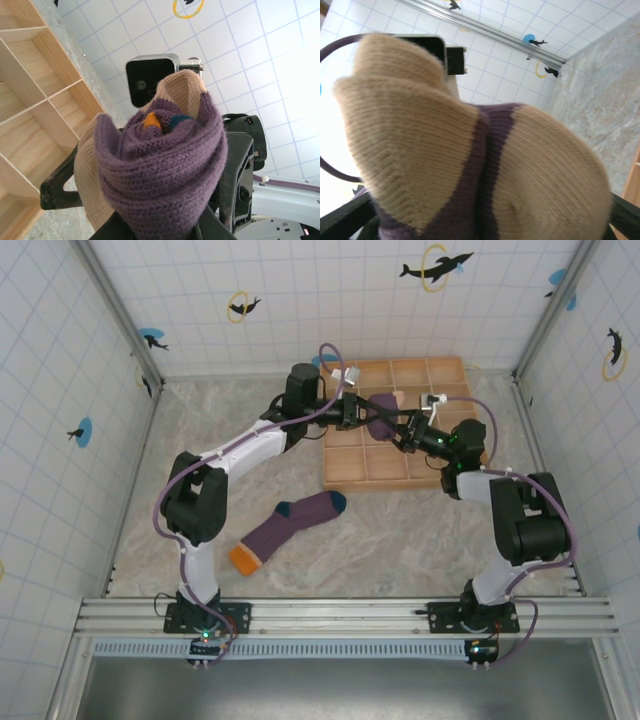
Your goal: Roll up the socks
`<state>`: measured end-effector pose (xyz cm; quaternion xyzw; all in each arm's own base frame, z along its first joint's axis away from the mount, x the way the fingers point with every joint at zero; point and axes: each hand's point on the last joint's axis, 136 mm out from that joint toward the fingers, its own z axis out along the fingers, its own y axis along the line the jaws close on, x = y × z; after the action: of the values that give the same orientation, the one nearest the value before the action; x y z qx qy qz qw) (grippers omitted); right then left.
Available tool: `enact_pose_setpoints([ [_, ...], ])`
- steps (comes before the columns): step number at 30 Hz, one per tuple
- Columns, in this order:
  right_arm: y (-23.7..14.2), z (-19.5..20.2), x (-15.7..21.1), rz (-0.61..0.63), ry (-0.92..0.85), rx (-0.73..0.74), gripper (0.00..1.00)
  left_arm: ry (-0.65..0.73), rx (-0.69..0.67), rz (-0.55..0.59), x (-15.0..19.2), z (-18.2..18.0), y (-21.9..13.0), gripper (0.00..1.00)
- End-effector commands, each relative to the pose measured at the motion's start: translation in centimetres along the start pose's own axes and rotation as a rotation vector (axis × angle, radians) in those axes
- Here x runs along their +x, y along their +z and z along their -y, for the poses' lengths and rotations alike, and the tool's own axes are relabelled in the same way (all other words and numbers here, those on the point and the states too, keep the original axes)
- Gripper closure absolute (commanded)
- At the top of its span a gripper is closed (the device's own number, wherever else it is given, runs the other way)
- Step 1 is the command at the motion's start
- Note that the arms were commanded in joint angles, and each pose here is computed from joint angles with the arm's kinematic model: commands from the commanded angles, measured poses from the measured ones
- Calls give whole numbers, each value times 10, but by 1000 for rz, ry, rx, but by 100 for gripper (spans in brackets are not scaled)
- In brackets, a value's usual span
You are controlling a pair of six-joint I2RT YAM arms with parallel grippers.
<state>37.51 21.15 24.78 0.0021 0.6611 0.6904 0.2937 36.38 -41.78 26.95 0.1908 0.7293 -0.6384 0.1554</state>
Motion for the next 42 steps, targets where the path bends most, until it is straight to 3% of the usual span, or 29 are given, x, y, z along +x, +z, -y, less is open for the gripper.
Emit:
enact_pose_setpoints([
  [1,5,-28,-7,-5,-63,-94,11,40,35,14,-11,10,-2,100],
  [8,3,-17,-3,-14,-57,-31,32,37,-43,41,-14,-7,-9,100],
  [12,5,-6,-1,-28,-68,45,51,43,-128,73,-17,-19,-14,100],
  [17,8,4,1,-45,-89,119,65,45,-173,89,-14,-26,-18,97],
  [19,10,7,1,-50,-83,138,73,41,-210,96,-14,-31,-20,75],
  [21,12,11,1,-57,-81,158,80,42,-255,99,-12,-36,-25,37],
  [22,12,14,1,-56,-80,177,83,43,-279,106,-11,-37,-28,24],
  [24,14,24,2,-60,-74,227,85,46,-328,121,-9,-42,-35,7],
  [29,22,44,9,-84,-61,328,90,2,-473,129,0,-61,-54,3],
  [42,49,101,61,-171,-10,504,89,-207,-761,198,56,-113,-135,4],
])
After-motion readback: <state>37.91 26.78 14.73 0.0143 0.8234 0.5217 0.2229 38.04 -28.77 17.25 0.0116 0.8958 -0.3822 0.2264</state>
